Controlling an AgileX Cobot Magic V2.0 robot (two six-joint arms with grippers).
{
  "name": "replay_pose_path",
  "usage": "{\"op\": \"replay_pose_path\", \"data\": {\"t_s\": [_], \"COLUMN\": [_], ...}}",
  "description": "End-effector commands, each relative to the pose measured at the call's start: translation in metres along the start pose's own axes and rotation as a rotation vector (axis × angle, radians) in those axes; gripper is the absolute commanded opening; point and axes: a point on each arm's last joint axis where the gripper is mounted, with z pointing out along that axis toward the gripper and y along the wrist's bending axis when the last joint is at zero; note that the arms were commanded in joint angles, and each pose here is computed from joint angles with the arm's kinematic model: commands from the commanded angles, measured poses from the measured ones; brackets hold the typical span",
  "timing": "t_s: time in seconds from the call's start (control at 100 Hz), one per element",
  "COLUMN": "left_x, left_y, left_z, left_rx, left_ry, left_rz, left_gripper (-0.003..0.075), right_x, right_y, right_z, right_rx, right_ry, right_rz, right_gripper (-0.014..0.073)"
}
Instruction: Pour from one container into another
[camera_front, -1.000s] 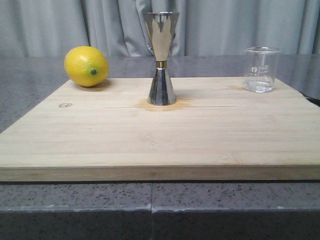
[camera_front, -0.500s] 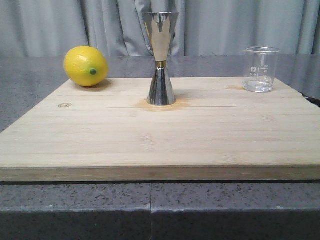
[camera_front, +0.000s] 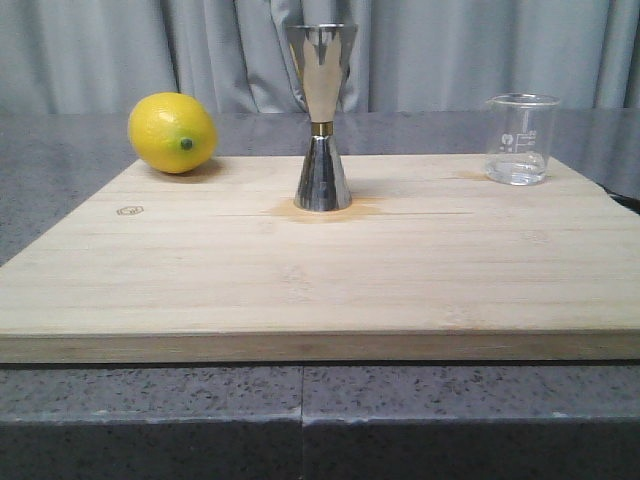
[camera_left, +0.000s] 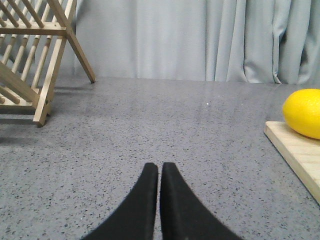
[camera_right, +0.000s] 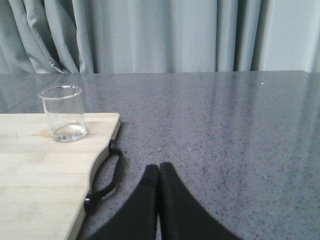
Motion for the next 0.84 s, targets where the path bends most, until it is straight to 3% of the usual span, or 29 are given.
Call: {"op": "replay_pose_path", "data": {"t_s": [0.0,0.83], "left_x": [0.0002,0.0002], "left_y": [-0.0002,-0.0002], "left_z": [-0.0009,-0.0009], "left_rx": [0.008,0.008], "left_ry": [-0.081,-0.081], "left_rz": [-0.025,-0.025], "left_gripper": [-0.0019,-0.0019], "right_x": [-0.0076,-0.0091], "right_y": [0.0005,0.0005], "right_z": [-0.0019,-0.0022], "right_rx": [-0.004,-0.003], "right_ry": [-0.166,-0.182], "right_rz": [0.0,0.0], "right_gripper": [-0.0046,-0.0046]}}
